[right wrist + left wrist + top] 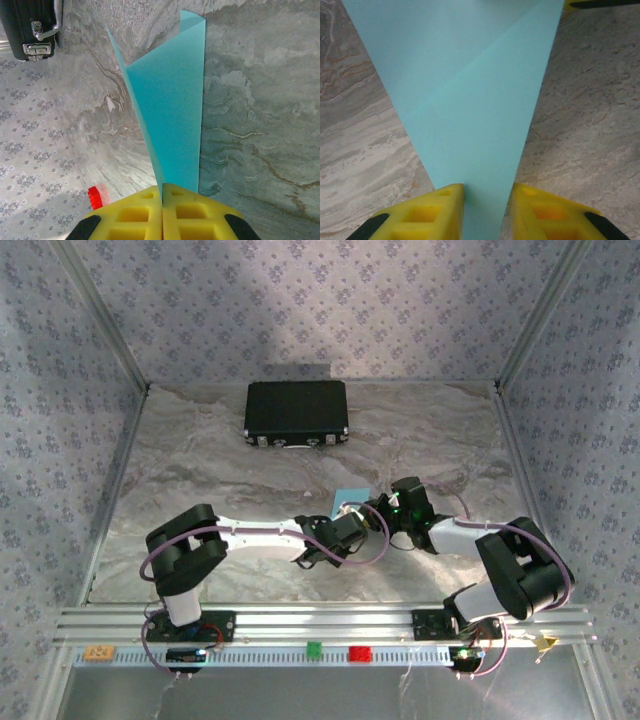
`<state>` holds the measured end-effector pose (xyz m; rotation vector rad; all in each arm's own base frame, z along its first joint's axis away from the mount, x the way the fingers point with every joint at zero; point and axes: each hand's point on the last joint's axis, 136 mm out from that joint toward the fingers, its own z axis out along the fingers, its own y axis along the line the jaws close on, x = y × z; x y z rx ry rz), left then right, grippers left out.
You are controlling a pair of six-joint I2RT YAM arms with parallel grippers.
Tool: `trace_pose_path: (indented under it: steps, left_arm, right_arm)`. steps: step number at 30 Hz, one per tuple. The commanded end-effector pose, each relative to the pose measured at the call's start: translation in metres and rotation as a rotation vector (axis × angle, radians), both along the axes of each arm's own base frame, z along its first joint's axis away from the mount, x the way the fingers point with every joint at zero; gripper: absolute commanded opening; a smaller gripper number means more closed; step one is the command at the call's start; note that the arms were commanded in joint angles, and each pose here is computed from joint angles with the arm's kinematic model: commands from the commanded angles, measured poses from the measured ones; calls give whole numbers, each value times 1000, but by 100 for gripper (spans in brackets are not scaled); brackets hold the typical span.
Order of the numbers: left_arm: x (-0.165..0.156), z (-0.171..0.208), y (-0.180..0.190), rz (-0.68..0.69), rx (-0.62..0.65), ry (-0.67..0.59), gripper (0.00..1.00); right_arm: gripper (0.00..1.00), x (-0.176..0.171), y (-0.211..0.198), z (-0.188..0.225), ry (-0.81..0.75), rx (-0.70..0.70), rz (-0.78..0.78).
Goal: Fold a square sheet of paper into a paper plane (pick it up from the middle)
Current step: Fold the wing for the fifth time at the center of the table.
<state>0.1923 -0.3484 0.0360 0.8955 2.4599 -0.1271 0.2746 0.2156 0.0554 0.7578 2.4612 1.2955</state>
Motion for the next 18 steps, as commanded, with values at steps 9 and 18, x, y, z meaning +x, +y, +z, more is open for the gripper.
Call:
trace_pose_path:
  steps: [9,18]
  left_arm:
    - [3,0,2,-7,54,-39,24]
    - [3,0,4,-8,69,-52,24]
  right_arm:
    - [7,3,2,7,-3,0,-8]
    - [6,4,2,8,-6,1,-8]
